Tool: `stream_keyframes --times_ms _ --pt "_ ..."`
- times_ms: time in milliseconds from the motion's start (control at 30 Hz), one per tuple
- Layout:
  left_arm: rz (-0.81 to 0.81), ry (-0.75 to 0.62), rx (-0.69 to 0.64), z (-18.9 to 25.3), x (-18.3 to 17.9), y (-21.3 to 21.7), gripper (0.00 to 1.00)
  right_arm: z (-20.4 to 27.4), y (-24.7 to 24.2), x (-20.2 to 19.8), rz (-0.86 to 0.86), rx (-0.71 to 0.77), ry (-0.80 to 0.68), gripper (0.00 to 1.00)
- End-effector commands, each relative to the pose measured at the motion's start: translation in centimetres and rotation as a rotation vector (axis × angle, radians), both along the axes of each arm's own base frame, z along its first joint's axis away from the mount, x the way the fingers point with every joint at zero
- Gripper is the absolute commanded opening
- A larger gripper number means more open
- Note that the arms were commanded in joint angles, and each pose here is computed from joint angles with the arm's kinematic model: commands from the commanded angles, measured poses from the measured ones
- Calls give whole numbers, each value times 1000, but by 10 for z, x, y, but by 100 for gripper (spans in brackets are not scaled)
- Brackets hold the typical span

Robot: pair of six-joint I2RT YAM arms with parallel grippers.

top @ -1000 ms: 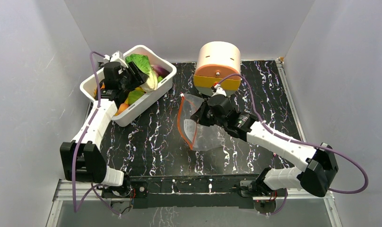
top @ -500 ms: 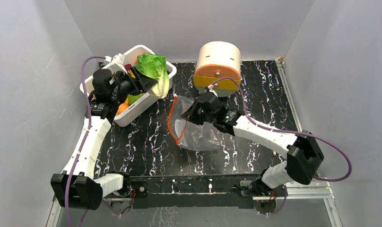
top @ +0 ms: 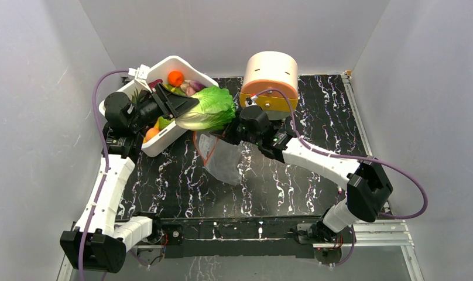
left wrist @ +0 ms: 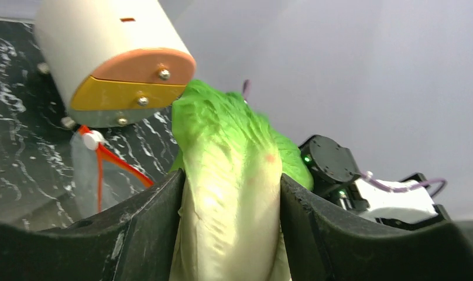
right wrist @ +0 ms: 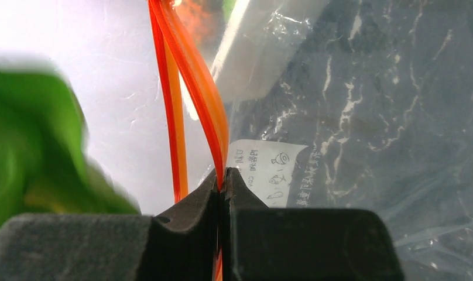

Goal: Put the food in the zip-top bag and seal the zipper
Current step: Place the fake vegetable at the center of the board.

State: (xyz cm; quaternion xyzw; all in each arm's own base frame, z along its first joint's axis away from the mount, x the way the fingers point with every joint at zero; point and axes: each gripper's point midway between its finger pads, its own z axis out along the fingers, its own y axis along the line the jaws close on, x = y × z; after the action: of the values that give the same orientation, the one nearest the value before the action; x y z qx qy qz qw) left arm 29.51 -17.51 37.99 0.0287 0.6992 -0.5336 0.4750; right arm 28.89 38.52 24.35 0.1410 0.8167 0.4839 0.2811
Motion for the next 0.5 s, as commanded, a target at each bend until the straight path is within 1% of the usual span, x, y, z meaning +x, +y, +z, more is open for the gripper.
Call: stream_keyframes --times_ms 0,100,233,367,467 --pt "-96 -48 -100 30 -22 -9 57 40 5 3 -13 149 -52 0" --pt "-94 -58 -90 37 -23 -9 57 50 6 -1 10 156 -54 0" --pt "-61 -94 -71 44 -23 -6 57 57 -1 -4 -12 189 -51 0" --pt "-32 -104 -37 36 -20 -3 57 62 -5 -7 -26 209 -36 0" --pt "-33 -85 -53 24 -16 -4 58 67 -8 -5 -51 210 -27 0"
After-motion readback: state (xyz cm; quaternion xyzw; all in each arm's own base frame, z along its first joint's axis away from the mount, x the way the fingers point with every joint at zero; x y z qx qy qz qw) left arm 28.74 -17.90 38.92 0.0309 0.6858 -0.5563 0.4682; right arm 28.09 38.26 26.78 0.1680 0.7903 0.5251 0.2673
